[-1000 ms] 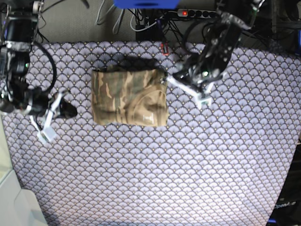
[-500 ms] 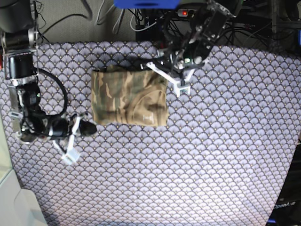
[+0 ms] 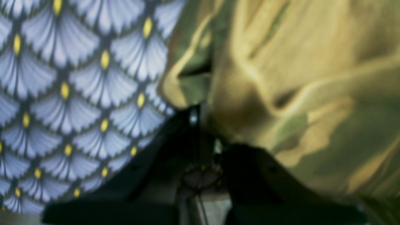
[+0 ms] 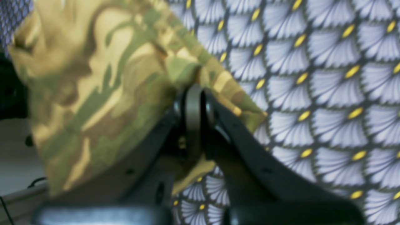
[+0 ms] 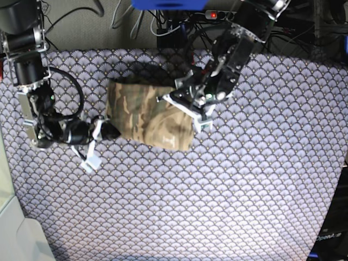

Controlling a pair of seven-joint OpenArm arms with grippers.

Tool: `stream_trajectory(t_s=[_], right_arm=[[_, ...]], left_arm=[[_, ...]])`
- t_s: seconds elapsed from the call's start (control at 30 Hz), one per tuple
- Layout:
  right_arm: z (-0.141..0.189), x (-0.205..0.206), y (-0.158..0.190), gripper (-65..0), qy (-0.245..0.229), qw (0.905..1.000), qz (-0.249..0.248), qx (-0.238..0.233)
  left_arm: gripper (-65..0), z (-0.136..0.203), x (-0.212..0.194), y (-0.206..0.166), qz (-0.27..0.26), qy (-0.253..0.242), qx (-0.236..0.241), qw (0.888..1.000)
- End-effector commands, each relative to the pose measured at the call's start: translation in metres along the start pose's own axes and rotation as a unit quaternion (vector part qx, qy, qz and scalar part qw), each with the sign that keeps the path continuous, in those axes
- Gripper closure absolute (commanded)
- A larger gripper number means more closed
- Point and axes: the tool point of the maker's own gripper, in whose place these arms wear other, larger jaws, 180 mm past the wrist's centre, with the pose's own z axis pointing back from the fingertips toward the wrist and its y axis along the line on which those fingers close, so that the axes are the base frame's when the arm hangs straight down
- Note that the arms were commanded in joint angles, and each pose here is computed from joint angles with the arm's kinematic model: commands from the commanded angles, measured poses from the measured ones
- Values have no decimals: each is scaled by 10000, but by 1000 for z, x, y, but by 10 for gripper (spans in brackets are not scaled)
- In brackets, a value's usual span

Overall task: Fold the T-shirt properly
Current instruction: 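Rotate the folded shirt with both grippers to square it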

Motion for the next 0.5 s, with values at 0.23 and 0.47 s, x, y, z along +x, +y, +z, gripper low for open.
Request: stream_trajectory(t_s=[0.23,0.47], right_arm=[[-3,-31,9,-3,155,9996,-191,137],[-6,-55,43,-3,220,9990,-24,389]], left_arm=[[-8,-21,74,13,-111,-1216,675,9902],[-9,-24,119,7,-164,-1733,883,9808]])
